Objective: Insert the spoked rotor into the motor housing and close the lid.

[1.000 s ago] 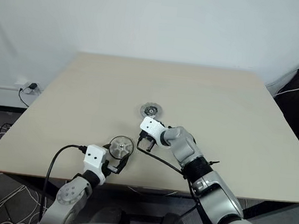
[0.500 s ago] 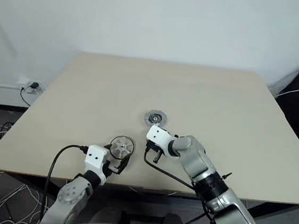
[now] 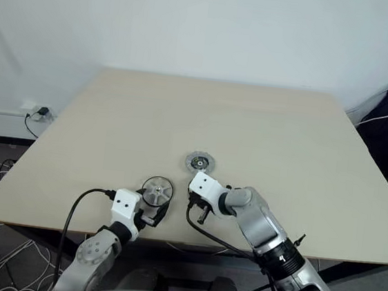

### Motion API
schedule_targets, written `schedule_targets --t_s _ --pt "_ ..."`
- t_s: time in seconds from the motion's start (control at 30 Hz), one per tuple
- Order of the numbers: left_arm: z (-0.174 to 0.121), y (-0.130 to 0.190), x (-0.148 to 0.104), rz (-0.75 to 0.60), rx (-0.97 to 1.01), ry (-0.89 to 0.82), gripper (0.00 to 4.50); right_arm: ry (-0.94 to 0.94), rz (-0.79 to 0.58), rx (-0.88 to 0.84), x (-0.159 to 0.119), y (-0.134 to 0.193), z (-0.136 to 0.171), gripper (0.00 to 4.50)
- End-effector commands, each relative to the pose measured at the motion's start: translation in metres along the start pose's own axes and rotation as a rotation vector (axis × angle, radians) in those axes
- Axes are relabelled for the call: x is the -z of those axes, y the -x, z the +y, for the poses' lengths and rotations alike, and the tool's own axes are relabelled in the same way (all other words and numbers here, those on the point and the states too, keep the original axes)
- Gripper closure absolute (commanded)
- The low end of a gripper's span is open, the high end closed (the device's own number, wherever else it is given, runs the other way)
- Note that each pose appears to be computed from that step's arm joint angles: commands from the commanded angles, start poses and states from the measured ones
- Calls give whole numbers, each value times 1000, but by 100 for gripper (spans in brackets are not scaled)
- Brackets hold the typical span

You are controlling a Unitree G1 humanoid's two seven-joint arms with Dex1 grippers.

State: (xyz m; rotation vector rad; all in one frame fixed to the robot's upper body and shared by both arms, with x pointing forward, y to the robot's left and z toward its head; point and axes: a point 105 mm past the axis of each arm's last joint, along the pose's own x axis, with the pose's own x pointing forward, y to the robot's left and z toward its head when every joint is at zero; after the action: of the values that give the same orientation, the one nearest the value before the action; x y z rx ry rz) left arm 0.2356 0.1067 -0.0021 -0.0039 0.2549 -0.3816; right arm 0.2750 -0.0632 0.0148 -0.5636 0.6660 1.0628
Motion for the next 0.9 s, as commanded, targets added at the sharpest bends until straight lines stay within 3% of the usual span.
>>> schedule_targets --t_s 0.03,0.07,0.23,0.4,0.53,0.63,0.73,0.9 --pt "0 -2 -11 -47 4 -10 0 37 -66 14 -19 7 -1 447" --pt "0 -2 -11 -47 5 -9 0 35 -69 15 -19 7 -1 447" --pt "0 -2 -11 -47 5 -9 0 59 -113 39 -26 13 0 287" --pt "1 0 -10 -44 0 -9 0 44 -207 110 -41 28 -5 287" --pt "1 1 -10 -40 5 -11 0 31 -185 190 -33 30 -12 287" --pt "-1 0 -10 -40 14 -12 0 16 -170 189 -28 27 -9 345" --pt "-1 -1 -10 -39 18 -12 0 4 -164 178 -27 23 -6 440" --pt "-2 -1 -9 -36 19 -10 0 -5 -148 169 -27 17 -7 446"
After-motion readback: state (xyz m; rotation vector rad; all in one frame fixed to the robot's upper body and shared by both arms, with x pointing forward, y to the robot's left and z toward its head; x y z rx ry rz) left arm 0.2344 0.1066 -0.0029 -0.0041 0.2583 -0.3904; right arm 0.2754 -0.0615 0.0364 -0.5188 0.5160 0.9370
